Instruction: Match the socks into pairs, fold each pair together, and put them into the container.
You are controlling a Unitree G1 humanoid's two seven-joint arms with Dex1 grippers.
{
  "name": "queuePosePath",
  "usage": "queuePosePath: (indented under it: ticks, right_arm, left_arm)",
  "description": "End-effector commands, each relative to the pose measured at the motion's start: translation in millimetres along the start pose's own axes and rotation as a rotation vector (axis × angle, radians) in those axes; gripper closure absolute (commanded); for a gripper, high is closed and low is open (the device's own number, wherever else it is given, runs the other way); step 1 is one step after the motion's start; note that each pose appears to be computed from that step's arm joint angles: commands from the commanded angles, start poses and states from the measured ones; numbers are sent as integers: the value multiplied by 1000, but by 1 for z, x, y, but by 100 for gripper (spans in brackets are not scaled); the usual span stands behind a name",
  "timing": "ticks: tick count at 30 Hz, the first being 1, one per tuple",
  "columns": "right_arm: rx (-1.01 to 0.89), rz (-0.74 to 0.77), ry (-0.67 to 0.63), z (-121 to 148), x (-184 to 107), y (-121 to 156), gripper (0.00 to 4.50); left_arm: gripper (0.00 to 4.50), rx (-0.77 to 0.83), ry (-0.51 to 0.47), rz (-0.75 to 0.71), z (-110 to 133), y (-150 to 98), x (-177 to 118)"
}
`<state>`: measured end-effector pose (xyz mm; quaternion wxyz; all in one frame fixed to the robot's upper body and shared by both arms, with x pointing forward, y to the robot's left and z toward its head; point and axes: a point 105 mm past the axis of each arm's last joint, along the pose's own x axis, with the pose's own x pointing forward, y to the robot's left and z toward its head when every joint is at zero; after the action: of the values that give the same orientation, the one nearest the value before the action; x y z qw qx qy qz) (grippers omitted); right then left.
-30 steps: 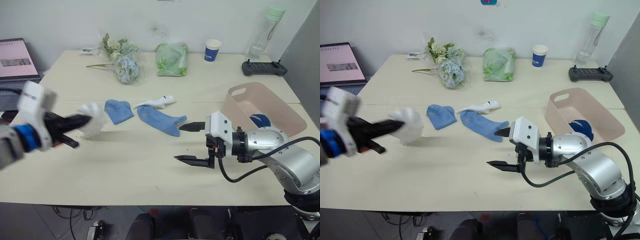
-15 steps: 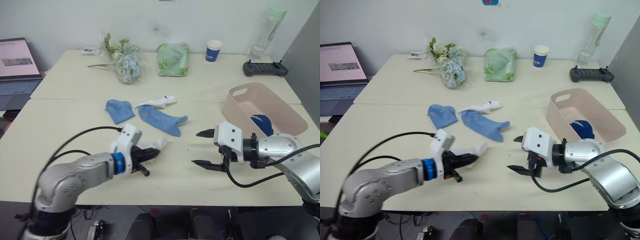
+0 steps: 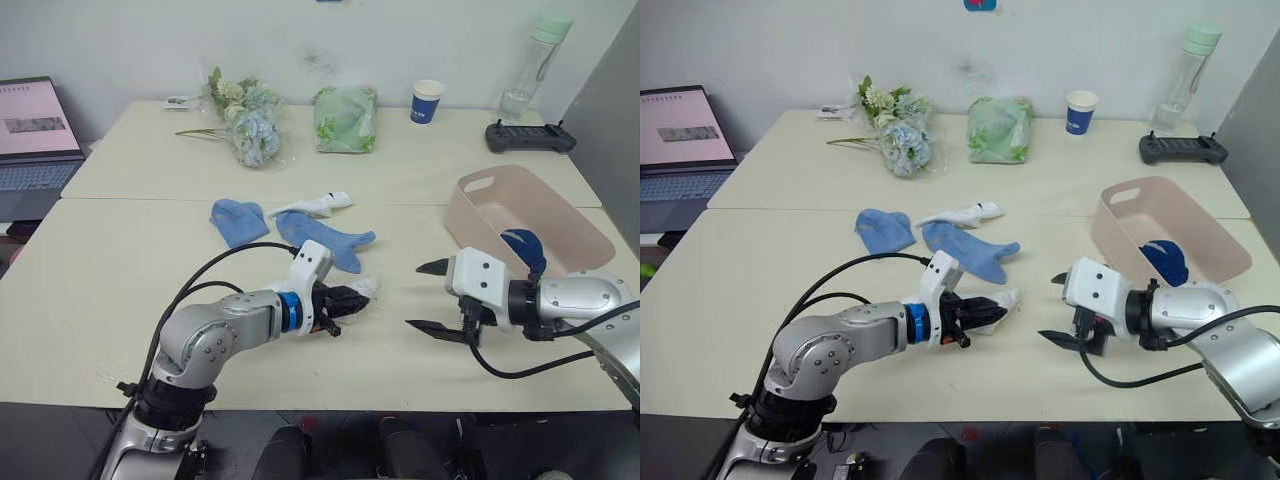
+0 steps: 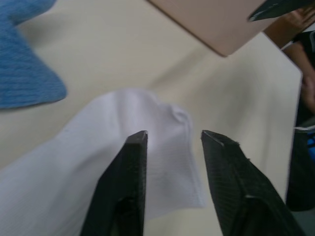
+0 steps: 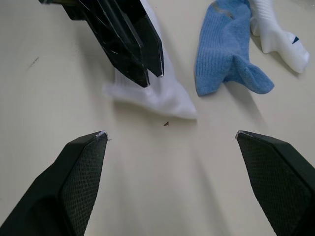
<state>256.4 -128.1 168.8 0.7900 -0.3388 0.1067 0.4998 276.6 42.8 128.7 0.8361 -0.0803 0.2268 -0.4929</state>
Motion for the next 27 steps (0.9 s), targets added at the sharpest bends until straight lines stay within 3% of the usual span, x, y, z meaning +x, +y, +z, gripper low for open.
queuePosePath:
  ticks: [1,6,7,9,12,17,20,23,27]
  right_arm:
    - [-50,-34,-7,4,-8,-9,0]
    - [-61,-32,-17,6,-8,-11,0]
    - [-62,-36,-19,6,-8,-12,0]
    - [-62,-40,-23,6,-9,-12,0]
    - [-59,-31,-37,7,-7,-11,0]
    - [-54,12,-103,18,2,3,0]
    - [-32,70,-154,27,13,24,0]
    - [-28,89,-156,29,20,33,0]
    - [-29,111,-142,26,29,42,0]
  left_arm:
    - [166,60,-38,-95,17,-19,-12]
    - [10,227,-22,-57,23,-9,-49]
    - [1,317,-32,-7,27,3,-61]
    - [1,455,-17,35,29,18,-78]
    - [1,699,127,39,15,41,-102]
    - [1,898,314,-8,-4,63,-134]
    - [1,995,389,-34,-17,75,-136]
    - [64,1024,411,-41,-24,85,-131]
    - [193,1069,444,-63,-32,96,-120]
